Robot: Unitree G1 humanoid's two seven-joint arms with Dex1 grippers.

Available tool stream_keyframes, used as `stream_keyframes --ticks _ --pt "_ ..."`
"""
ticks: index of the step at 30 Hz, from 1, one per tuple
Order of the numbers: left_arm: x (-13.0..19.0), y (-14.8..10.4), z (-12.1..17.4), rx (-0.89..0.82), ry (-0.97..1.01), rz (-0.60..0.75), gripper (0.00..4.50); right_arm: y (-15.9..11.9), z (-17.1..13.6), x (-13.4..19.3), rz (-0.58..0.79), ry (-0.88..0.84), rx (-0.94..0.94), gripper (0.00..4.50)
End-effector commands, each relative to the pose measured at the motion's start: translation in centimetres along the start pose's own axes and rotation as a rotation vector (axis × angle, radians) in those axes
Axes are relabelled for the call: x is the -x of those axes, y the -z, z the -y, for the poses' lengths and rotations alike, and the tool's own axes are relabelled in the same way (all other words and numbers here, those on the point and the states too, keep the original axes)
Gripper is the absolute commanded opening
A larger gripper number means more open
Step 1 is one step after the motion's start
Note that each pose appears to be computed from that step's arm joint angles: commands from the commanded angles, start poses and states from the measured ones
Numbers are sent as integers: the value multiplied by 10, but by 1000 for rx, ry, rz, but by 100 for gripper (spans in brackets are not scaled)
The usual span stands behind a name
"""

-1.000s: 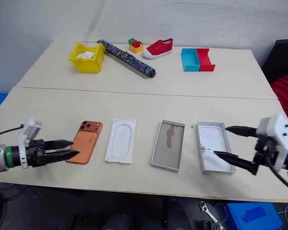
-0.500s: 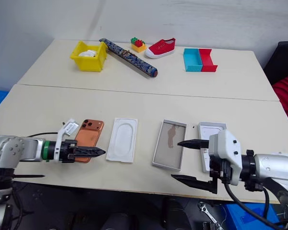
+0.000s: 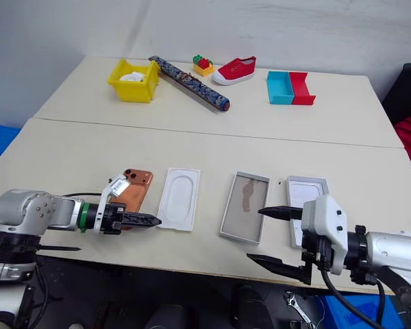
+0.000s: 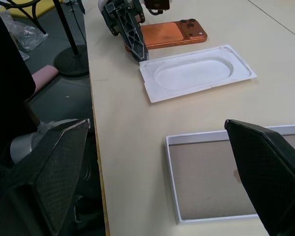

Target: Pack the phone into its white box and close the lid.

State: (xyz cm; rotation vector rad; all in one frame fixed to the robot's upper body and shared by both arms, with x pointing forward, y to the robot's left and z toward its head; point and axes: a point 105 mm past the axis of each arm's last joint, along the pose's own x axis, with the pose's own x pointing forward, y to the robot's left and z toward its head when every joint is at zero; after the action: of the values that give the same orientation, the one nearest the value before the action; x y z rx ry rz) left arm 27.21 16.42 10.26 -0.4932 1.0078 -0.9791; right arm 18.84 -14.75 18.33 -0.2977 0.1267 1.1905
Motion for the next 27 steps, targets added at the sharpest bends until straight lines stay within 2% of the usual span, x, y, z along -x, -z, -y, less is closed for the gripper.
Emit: stream_keyframes --ticks 1,4,6,12,15,19,27 --pt "-15 8 -8 55 -5 -31 274 -8 -3 0 21 -2 49 450" --pt "-19 6 -10 57 -13 -21 225 -8 -3 0 19 2 50 450" --pt "-21 8 -12 67 -19 -28 170 -8 -3 1 18 6 50 450" --pt "-25 8 -13 74 -12 -28 170 -7 -3 1 16 12 51 450" --pt "-28 5 -11 84 1 -14 117 -6 -3 1 15 15 49 450" --pt "-30 4 -11 85 1 -9 1 -6 -2 1 15 18 50 450" --pt "-25 0 -12 82 -3 19 1 -6 -1 2 11 26 56 450"
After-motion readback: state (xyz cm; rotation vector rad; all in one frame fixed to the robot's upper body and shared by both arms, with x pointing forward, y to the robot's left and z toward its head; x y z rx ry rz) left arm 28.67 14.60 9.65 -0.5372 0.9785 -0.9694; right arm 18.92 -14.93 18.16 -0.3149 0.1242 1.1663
